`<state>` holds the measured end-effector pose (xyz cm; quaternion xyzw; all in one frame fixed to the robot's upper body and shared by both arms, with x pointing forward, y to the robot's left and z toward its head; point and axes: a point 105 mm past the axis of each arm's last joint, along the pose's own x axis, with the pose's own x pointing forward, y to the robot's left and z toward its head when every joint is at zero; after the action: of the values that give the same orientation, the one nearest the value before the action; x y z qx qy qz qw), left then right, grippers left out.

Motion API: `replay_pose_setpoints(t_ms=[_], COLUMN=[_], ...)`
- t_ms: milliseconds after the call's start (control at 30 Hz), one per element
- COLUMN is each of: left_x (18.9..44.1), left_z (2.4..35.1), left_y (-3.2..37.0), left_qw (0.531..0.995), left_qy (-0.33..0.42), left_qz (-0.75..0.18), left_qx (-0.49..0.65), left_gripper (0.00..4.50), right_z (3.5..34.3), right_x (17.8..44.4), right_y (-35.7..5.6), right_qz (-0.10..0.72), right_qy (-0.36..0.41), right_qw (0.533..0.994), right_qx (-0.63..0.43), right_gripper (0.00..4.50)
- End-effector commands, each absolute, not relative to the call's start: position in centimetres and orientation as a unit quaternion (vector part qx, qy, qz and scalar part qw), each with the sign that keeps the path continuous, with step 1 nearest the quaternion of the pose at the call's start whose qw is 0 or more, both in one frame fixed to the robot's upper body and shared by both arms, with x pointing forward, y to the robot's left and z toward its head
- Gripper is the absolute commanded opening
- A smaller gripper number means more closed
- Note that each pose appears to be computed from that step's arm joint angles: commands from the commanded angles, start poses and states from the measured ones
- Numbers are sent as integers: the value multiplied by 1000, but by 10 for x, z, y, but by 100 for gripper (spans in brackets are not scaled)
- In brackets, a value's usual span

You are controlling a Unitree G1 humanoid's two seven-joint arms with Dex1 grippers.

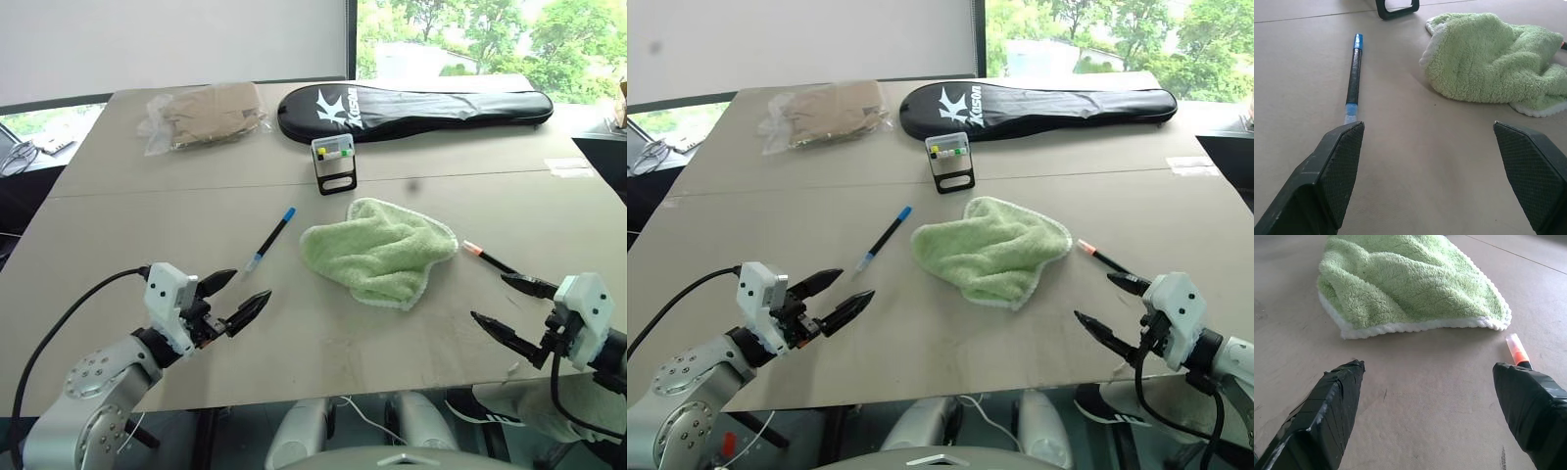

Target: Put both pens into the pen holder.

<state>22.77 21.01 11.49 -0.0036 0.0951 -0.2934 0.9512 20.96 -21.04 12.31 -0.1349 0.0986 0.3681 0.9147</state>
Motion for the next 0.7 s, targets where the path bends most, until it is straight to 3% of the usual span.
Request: replay_pose_setpoints(t_ms=[33, 333, 600, 700], left_x=[231, 250, 289, 305], left_z=[131, 170, 183, 158], left_y=[208, 156, 104, 83], left_qw=[950, 910, 851, 804], left_qy=[69, 36, 138, 199], left_qz=[-304, -408, -486, -521], left_qx=[11, 69, 142, 206], left_gripper=[438, 438, 438, 438], right_z=[137, 149, 167, 165], right_x=[212, 218, 191, 188], right_y=[-207, -191, -174, -171], right_qz=[363, 361, 433, 427], right_qy=[59, 32, -3, -4], right_qw=[918, 921, 891, 894], right_qx=[-149, -142, -135, -136], right_gripper=[450, 450, 450, 450])
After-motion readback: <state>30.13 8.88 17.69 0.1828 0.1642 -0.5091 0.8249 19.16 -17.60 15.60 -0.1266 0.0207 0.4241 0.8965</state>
